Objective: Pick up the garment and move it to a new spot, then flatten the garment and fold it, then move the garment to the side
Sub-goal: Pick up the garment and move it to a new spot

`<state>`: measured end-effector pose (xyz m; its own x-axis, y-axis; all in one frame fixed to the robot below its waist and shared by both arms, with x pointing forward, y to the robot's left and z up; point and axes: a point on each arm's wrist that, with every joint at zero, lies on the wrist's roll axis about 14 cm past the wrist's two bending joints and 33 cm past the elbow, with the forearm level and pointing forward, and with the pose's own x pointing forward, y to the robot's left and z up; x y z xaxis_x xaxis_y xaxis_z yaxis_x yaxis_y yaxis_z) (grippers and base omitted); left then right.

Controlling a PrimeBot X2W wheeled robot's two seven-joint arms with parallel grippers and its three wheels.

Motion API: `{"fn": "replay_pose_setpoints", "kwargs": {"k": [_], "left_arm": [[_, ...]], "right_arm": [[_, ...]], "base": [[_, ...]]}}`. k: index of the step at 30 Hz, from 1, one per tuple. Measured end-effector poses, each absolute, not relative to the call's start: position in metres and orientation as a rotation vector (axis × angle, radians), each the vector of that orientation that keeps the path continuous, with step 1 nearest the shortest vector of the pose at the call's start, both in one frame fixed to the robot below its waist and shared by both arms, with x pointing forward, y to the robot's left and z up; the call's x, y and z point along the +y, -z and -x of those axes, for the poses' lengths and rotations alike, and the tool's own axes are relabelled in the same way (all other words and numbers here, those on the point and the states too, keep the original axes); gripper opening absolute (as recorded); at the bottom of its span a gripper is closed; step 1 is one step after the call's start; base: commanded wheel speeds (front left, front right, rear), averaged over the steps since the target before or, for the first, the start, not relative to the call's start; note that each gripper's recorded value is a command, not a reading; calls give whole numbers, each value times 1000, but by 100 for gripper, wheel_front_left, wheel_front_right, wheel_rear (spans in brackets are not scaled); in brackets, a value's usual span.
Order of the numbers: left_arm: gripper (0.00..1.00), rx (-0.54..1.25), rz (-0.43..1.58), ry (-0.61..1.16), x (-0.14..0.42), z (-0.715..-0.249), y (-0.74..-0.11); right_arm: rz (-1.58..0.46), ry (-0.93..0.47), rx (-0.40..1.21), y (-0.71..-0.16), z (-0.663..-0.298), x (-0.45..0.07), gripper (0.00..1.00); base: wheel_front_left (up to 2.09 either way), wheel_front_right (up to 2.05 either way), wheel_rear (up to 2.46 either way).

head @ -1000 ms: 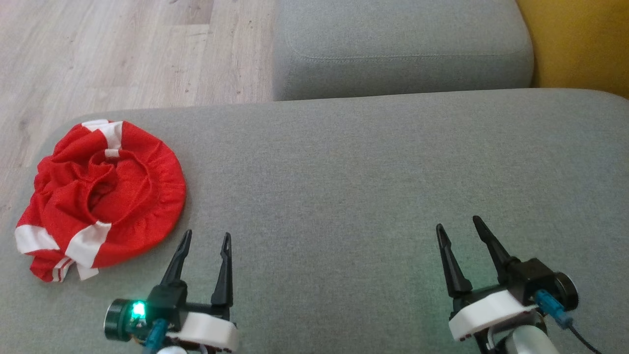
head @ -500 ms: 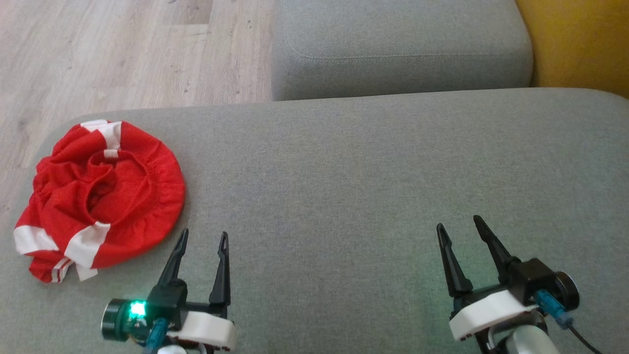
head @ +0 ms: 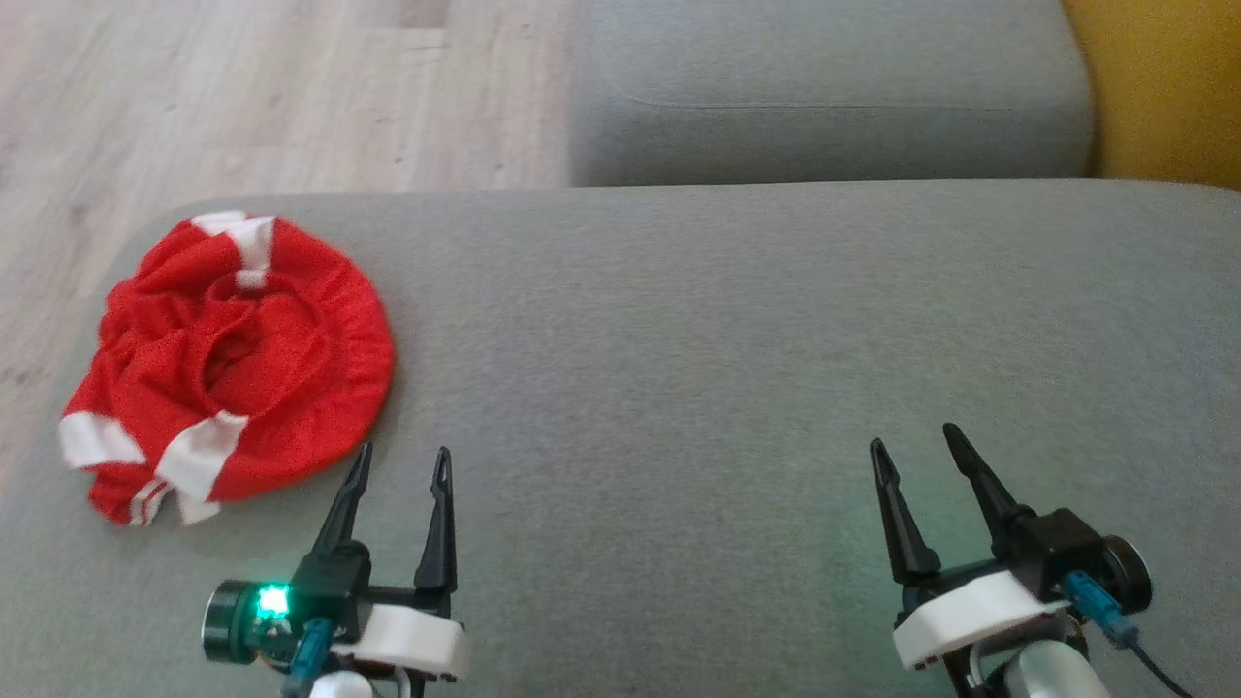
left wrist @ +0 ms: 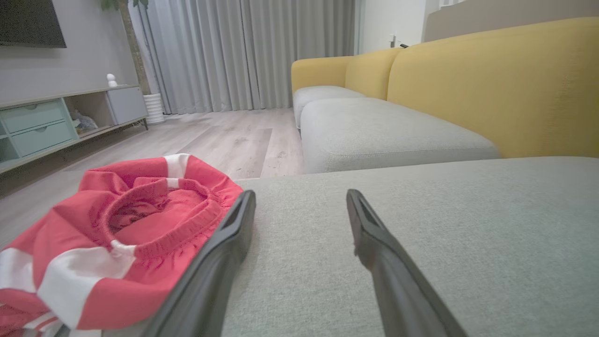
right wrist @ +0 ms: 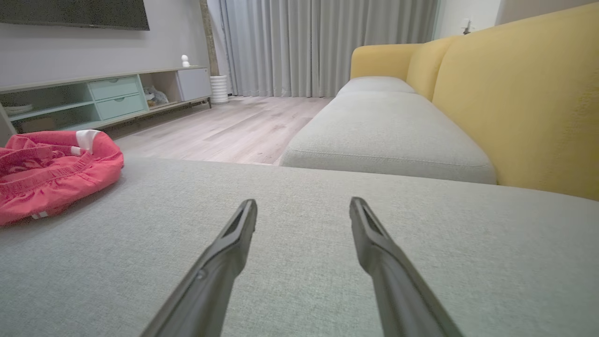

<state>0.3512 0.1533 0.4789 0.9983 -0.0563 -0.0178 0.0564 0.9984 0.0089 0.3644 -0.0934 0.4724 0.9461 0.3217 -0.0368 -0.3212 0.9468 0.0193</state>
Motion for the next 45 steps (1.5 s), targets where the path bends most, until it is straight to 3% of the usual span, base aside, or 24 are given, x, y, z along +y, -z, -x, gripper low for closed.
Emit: {"fn": "replay_pose_setpoints", "kwargs": {"k": [20,24,30,38,45], "left_arm": [[100,-33,-14,-373,273,-296,-499],[100,-72,-68,-403,293,-319,-518],[100,-103,-161,-353,314,-393,-540],[100,96,-104,-362,329,-467,-474],[100,335,-60,-330,312,-469,-393]], "right_arm": [[20,-644,68,-455,-395,15,100],[37,-662,66,-445,-415,25,100],[76,-662,72,-422,-450,17,100],[96,-632,115,-381,-474,-5,100],[90,-626,88,-374,-486,-8,100]], "base": [[0,0,0],[0,0,0],[0,0,0],[0,0,0],[0,0,0]]}}
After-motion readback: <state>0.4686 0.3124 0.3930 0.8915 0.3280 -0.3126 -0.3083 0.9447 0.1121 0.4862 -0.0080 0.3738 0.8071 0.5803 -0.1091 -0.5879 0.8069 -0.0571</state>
